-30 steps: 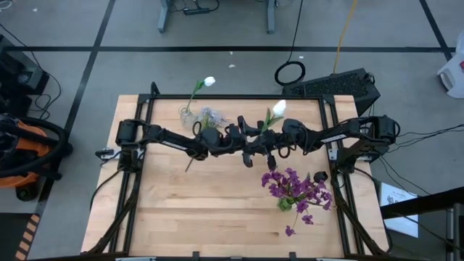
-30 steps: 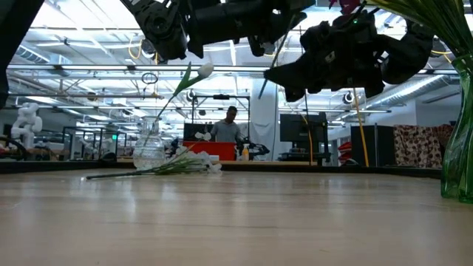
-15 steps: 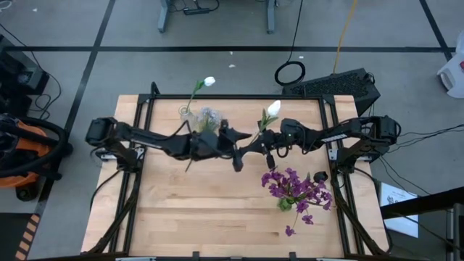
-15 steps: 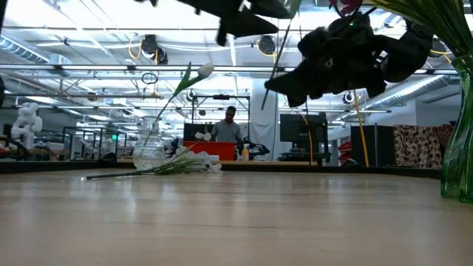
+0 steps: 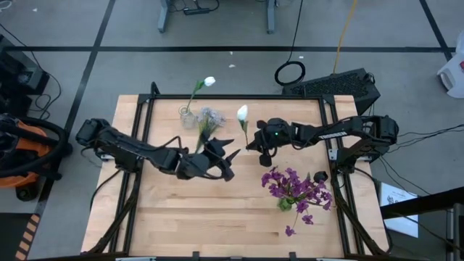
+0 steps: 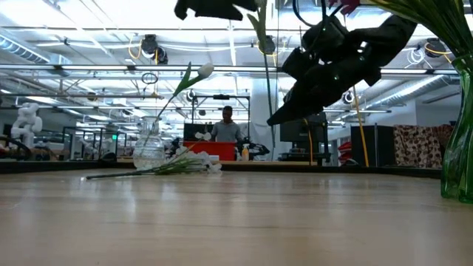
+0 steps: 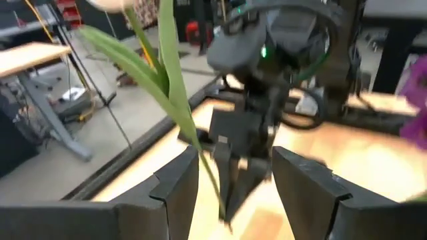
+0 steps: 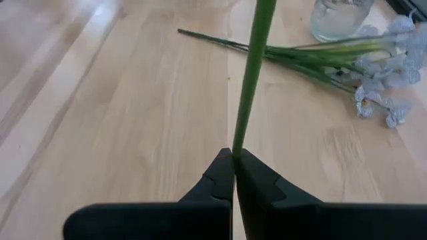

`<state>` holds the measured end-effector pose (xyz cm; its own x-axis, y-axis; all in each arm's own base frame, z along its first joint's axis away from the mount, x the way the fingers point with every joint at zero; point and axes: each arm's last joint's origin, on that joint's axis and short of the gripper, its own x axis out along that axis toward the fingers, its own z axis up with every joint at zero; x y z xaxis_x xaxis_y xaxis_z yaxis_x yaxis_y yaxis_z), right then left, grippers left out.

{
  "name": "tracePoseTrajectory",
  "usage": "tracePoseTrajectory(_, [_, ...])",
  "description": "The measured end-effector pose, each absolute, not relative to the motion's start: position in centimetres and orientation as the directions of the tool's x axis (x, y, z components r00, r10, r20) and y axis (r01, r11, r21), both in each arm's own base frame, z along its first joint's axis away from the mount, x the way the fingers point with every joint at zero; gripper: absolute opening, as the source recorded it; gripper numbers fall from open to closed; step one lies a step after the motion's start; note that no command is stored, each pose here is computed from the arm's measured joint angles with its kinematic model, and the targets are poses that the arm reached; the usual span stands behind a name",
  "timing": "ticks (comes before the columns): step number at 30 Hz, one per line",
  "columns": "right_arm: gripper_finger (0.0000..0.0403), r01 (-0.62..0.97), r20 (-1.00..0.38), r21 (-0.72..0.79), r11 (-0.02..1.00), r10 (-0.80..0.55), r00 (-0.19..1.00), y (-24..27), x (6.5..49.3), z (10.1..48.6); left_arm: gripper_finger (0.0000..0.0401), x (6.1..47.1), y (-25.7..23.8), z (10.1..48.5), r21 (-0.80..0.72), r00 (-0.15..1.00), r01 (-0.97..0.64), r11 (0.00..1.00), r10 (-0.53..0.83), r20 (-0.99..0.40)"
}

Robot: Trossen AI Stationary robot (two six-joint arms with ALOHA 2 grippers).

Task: Sort flowers into vase by color
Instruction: Put the white tulip into the transparent vase

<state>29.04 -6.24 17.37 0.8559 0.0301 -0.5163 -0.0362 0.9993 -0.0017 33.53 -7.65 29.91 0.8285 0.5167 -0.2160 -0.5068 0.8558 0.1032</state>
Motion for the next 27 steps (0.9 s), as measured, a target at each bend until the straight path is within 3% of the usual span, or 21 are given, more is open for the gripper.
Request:
tracePoseTrajectory(6, [0.0000, 0.041, -0.583, 0.007, 0.999, -0.029, 0.812, -6.3, 28.6, 16.8, 0.0194, 32.9, -7.6, 28.4, 0.103, 0.778, -0.534, 0.839, 0.535, -0.329])
tracePoseTrajectory(17, [0.0000, 0.096, -0.676, 0.041, 0.995, -0.044, 0.735, -6.1, 28.0, 15.9, 0.0194, 31.8, -6.8, 23.7, 0.161, 0.708, -0.589, 0.792, 0.602, -0.371])
tracePoseTrajectory(27, [0.0000, 0.010, -0.691, 0.063, 0.998, 0.036, 0.722, -5.8, 27.8, 15.7, 0.0194, 31.3, -5.8, 21.0, 0.036, 0.835, -0.492, 0.870, 0.483, -0.262])
